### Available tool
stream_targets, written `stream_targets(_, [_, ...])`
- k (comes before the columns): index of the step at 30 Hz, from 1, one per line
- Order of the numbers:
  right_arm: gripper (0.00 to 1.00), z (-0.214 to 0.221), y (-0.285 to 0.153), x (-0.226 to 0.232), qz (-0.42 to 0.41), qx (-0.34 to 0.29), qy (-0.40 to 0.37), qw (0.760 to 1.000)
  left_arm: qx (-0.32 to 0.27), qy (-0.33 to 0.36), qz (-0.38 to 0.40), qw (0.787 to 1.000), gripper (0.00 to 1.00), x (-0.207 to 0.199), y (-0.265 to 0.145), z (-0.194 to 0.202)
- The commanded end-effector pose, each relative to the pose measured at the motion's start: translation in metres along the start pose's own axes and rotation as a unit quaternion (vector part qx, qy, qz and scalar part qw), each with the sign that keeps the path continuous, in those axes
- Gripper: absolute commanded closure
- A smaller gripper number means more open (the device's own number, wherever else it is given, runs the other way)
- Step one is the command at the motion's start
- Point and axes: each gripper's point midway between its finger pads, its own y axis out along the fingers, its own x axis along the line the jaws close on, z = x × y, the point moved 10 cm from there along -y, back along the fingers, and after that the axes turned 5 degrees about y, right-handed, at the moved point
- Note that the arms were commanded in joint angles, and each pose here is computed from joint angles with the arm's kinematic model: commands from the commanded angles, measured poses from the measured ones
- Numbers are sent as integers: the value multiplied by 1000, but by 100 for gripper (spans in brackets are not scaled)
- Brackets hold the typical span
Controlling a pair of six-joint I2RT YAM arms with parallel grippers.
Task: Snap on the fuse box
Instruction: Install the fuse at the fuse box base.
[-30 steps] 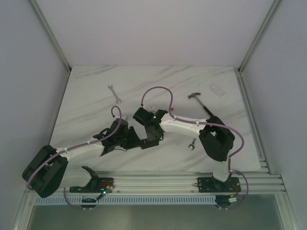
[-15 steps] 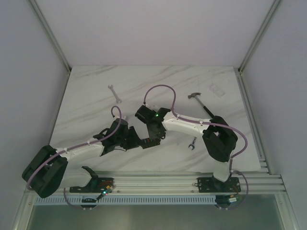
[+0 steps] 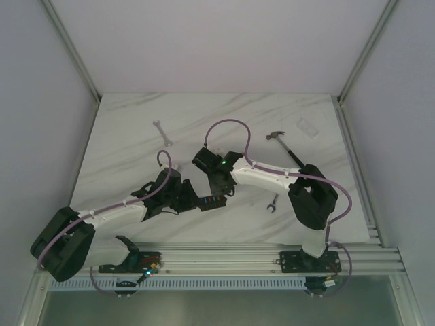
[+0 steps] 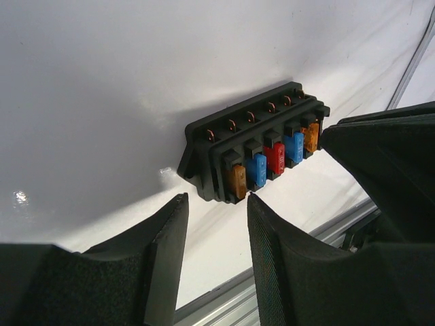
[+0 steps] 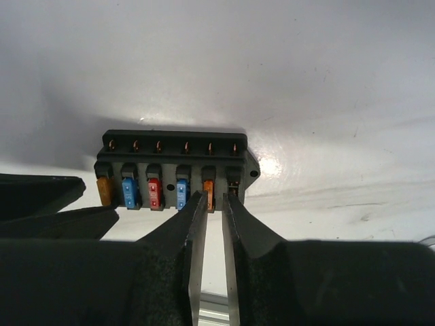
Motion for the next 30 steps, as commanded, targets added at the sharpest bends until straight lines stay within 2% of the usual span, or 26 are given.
stream_targets(1, [80, 2, 0, 2, -17, 10, 11, 1000, 0, 2, -1, 1000, 50, -1, -3, -2])
stream_targets(12, [88, 10, 11, -2, 9, 38, 15, 999, 0, 5, 0, 1000, 50, -3, -2, -4])
stream_targets(23, [87, 2, -3, -3, 12, 11, 14, 1000, -1, 5, 0, 1000, 50, -4, -2, -4])
stream_targets(30, [88, 8, 9, -2, 6, 29, 10, 1000, 2, 5, 0, 1000, 50, -4, 0, -5])
